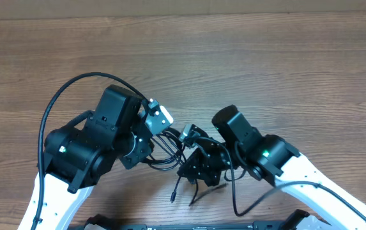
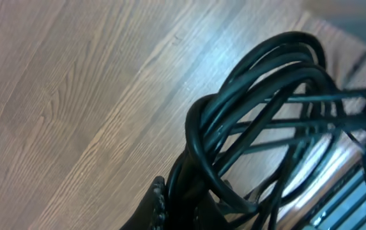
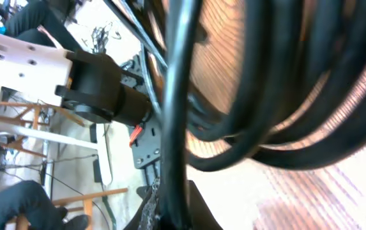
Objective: Untangle cables
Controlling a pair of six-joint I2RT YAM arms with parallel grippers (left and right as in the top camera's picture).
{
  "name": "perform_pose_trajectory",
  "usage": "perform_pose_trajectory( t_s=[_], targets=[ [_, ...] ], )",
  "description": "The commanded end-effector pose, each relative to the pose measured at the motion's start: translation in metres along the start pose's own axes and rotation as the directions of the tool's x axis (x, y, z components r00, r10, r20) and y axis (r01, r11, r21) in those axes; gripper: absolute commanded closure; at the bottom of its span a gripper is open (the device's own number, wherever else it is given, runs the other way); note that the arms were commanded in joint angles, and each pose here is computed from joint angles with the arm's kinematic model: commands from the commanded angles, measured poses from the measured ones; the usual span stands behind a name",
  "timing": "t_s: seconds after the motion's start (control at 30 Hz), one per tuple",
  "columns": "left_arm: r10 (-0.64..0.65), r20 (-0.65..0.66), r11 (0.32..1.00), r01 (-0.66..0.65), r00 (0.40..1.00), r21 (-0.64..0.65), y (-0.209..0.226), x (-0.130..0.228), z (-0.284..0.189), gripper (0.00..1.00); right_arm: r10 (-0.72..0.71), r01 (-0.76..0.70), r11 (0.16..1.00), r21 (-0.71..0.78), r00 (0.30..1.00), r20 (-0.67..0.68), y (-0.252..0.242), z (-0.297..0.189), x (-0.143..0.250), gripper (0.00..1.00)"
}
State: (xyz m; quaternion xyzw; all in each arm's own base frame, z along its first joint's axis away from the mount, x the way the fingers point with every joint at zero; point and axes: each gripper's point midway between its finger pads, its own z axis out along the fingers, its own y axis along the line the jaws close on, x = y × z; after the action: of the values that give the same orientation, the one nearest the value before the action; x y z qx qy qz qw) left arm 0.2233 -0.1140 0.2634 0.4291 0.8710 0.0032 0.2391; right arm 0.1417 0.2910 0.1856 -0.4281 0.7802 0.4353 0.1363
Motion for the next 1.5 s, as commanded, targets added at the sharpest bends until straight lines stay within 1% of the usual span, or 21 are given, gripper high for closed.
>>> perform_pose_trajectory(
  t_s=[0.0, 0.07, 0.13, 0.23, 0.33, 0.47, 0.6, 0.63, 0.7, 0.9, 1.0, 1.17, 1.33, 1.43, 1.47],
  targets=[
    [-0.158, 0.035, 0.962, 0.162, 0.987, -0.218, 0.042, -0.001, -0.017, 0.96, 0.086, -0.086, 0.996, -0.009, 0.996, 0.007, 0.015, -0.014, 0.007, 0.96],
    [-0.187, 0.052, 0.957, 0.193, 0.981, -0.217, 0.043, -0.003, -0.017, 0.96, 0.094, -0.094, 0.996, -0.012, 0.995, 0.036, 0.021, -0.020, 0.003, 0.96],
    [-0.191, 0.076, 0.963, 0.202, 0.979, -0.180, 0.038, -0.009, -0.016, 0.96, 0.091, -0.089, 0.996, -0.018, 0.993, 0.074, 0.029, -0.028, -0.003, 0.96],
    [-0.185, 0.126, 0.978, 0.195, 0.975, -0.070, 0.022, -0.023, -0.015, 0.96, 0.098, -0.095, 0.995, -0.034, 0.986, 0.135, 0.038, -0.038, -0.015, 0.96],
    [-0.182, 0.182, 0.983, 0.177, 0.966, 0.043, 0.005, -0.037, -0.016, 0.96, 0.118, -0.109, 0.993, -0.055, 0.973, 0.200, 0.045, -0.045, -0.030, 0.96],
    [-0.177, 0.228, 0.979, 0.147, 0.957, 0.144, -0.011, -0.049, -0.020, 0.96, 0.142, -0.122, 0.989, -0.087, 0.952, 0.272, 0.051, -0.051, -0.050, 0.96],
    [-0.135, 0.245, 0.976, 0.086, 0.960, 0.199, -0.023, -0.051, -0.022, 0.96, 0.074, -0.046, 0.995, -0.089, 0.935, 0.346, 0.056, -0.058, -0.070, 0.96],
    [-0.098, 0.249, 0.973, 0.039, 0.964, 0.229, -0.030, -0.050, -0.023, 0.96, 0.052, -0.040, 0.998, -0.040, 0.918, 0.392, 0.049, -0.061, -0.079, 0.96],
    [-0.061, 0.249, 0.967, -0.005, 0.967, 0.255, -0.037, -0.047, -0.024, 0.96, 0.048, -0.069, 0.997, 0.034, 0.902, 0.429, 0.035, -0.064, -0.085, 0.96],
    [-0.010, 0.240, 0.954, -0.063, 0.971, 0.294, -0.048, -0.040, -0.025, 0.96, 0.022, -0.181, 0.948, 0.263, 0.860, 0.510, -0.010, -0.078, -0.093, 0.96],
    [0.019, 0.271, 0.938, -0.111, 0.963, 0.329, -0.056, -0.042, -0.028, 0.96, -0.004, -0.215, 0.912, 0.349, 0.847, 0.532, -0.026, -0.085, -0.095, 0.96],
    [0.072, 0.369, 0.884, -0.231, 0.927, 0.406, -0.076, -0.051, -0.040, 0.96, -0.003, -0.251, 0.879, 0.404, 0.847, 0.532, -0.043, -0.084, -0.094, 0.96],
    [0.121, 0.461, 0.827, -0.346, 0.879, 0.443, -0.091, -0.055, -0.052, 0.96, -0.001, -0.251, 0.877, 0.409, 0.851, 0.525, -0.048, -0.079, -0.095, 0.96],
    [0.149, 0.529, 0.786, -0.425, 0.836, 0.449, -0.100, -0.059, -0.060, 0.96, -0.028, -0.216, 0.882, 0.420, 0.864, 0.503, -0.049, -0.075, -0.096, 0.96],
    [0.161, 0.558, 0.769, -0.458, 0.814, 0.447, -0.103, -0.060, -0.064, 0.96, -0.047, -0.179, 0.894, 0.412, 0.875, 0.482, -0.047, -0.070, -0.096, 0.96]
  ],
)
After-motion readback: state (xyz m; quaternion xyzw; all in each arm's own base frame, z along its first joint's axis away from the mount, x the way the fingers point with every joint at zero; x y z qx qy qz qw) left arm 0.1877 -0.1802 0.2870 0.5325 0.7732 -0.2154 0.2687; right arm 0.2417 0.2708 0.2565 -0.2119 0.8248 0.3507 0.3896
